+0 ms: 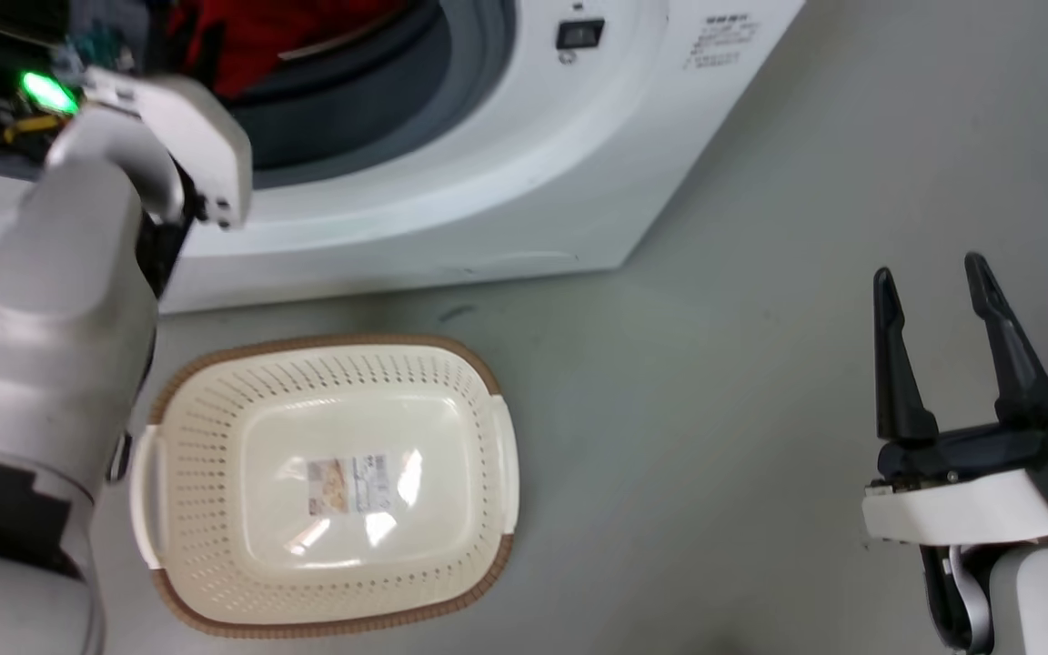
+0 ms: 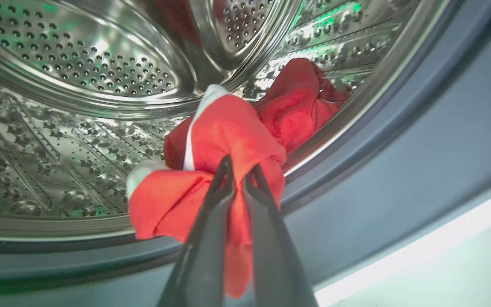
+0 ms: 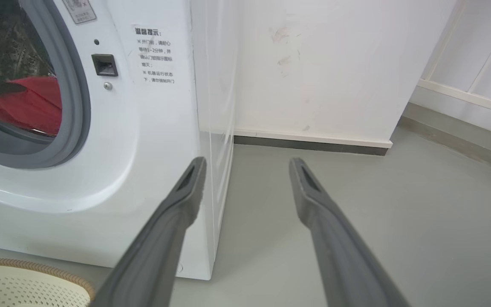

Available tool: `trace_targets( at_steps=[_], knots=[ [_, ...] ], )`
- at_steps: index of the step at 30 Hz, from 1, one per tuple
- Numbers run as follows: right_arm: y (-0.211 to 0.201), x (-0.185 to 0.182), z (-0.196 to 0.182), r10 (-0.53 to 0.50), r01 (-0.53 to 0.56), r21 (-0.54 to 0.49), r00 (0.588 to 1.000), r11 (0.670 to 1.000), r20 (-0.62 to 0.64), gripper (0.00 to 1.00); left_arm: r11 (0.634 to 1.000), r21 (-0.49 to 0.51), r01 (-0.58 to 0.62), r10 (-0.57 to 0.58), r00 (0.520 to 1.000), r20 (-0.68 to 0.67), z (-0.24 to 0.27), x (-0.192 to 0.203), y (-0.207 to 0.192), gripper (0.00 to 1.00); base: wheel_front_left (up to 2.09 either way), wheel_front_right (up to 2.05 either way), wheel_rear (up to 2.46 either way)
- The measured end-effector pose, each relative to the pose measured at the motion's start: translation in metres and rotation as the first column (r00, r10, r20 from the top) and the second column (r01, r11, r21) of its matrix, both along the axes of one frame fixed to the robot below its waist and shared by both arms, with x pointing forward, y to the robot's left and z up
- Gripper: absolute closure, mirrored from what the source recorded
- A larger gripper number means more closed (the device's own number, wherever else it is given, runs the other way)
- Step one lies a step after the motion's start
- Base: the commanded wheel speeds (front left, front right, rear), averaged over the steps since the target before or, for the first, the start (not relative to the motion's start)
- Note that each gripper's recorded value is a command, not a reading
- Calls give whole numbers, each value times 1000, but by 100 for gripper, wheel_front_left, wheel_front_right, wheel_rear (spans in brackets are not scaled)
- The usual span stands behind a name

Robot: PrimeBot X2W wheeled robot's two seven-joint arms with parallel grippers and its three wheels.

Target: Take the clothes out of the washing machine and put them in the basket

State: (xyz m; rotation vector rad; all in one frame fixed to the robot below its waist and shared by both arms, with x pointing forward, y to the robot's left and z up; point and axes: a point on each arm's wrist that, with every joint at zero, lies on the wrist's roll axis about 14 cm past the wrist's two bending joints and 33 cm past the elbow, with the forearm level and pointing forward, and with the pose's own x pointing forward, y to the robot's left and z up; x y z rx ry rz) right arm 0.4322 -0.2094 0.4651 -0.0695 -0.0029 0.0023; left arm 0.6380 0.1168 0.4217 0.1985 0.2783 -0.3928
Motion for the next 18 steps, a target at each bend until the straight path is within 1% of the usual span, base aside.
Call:
trace_targets(
  at_steps=[1,3,7,9,15,18],
  knots=[
    [2,-2,3,4,-4,1,1000,1000,7,0,1000,-1,4,-4,1000,13,4,-6,1,100,0,0,0],
    [5,-4,10,14,-14,0,1000,1000,23,0,999,-38,-5,6,999,39,15,-16,4,100,0,0,0],
    [12,-11,22,33,-33,3,998,999,49,0,998,-62,2,4,995,99,39,-35,6,100,0,0,0],
    [16,-14,27,41,-42,6,997,999,63,0,996,-94,1,12,990,138,54,-43,6,100,0,0,0],
    [27,-21,43,72,-73,8,992,997,102,0,989,-149,24,20,958,286,108,-69,4,100,0,0,0],
    [31,-26,51,84,-86,8,989,996,125,0,984,-172,36,25,940,339,125,-87,5,100,0,0,0]
  ],
)
